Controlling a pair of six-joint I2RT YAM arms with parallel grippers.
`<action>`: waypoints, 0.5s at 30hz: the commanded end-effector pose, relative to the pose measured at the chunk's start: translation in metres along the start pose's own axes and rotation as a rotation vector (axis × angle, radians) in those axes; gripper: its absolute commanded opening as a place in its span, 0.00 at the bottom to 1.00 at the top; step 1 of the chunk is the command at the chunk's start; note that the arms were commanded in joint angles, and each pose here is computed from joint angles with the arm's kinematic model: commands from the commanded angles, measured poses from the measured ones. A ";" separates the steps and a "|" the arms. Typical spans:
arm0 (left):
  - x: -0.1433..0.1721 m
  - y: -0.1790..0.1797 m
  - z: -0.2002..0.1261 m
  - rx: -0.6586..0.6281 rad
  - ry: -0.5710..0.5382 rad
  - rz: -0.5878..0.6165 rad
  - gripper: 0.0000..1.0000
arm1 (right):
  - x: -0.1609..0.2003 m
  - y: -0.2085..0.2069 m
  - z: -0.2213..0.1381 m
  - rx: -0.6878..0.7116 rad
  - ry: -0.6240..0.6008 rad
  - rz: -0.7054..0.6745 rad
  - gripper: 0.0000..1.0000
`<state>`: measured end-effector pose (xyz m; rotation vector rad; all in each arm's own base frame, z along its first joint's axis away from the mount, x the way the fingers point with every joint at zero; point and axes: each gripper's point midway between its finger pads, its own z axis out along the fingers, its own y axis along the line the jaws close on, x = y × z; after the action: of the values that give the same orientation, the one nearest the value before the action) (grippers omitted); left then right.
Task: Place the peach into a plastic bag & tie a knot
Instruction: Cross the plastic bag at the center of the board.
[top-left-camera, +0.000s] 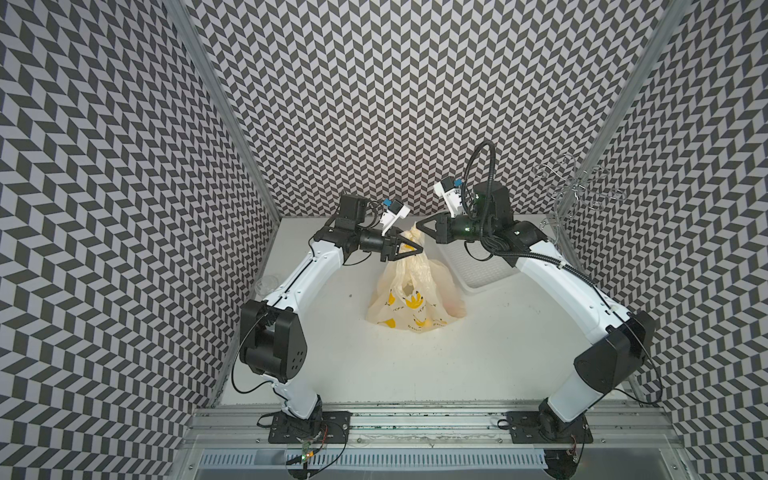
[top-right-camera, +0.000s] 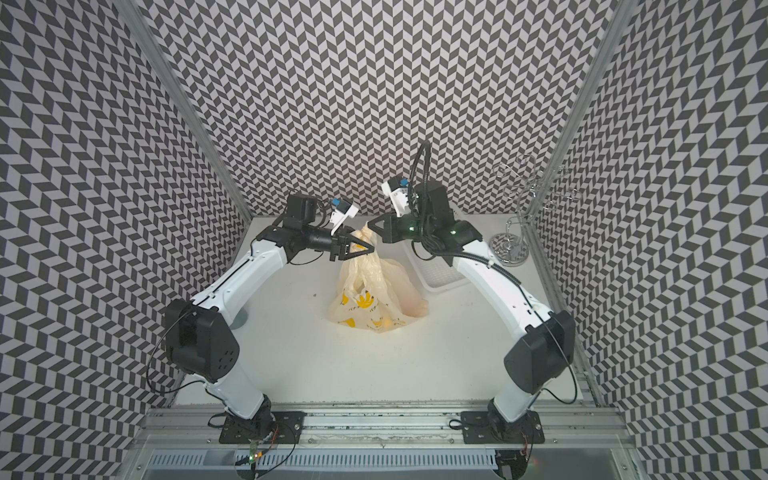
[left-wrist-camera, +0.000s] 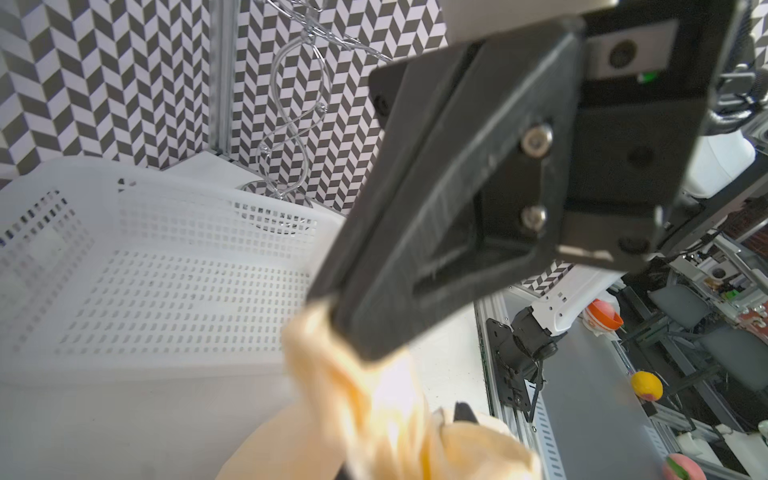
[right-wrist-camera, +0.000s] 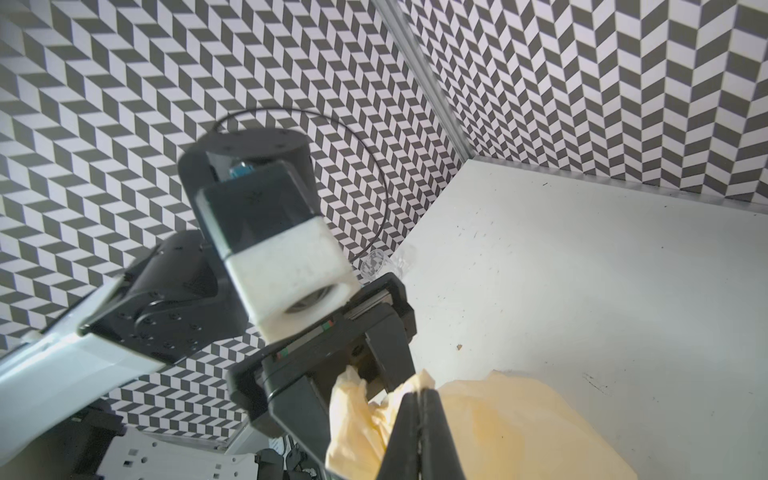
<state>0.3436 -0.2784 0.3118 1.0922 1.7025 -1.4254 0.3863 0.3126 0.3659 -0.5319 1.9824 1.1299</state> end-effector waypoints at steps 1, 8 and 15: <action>-0.005 -0.003 -0.008 -0.017 -0.035 -0.001 0.32 | -0.036 0.020 -0.022 -0.055 -0.130 -0.064 0.00; -0.016 -0.004 -0.006 0.028 -0.048 -0.015 0.28 | -0.024 0.033 -0.016 -0.129 -0.100 -0.058 0.00; -0.020 0.017 -0.007 0.014 -0.096 -0.133 0.06 | 0.005 0.088 -0.038 -0.364 -0.095 -0.160 0.00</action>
<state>0.3555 -0.2753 0.3236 0.9761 1.7083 -1.5110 0.3492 0.3217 0.3754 -0.6386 1.8496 1.3049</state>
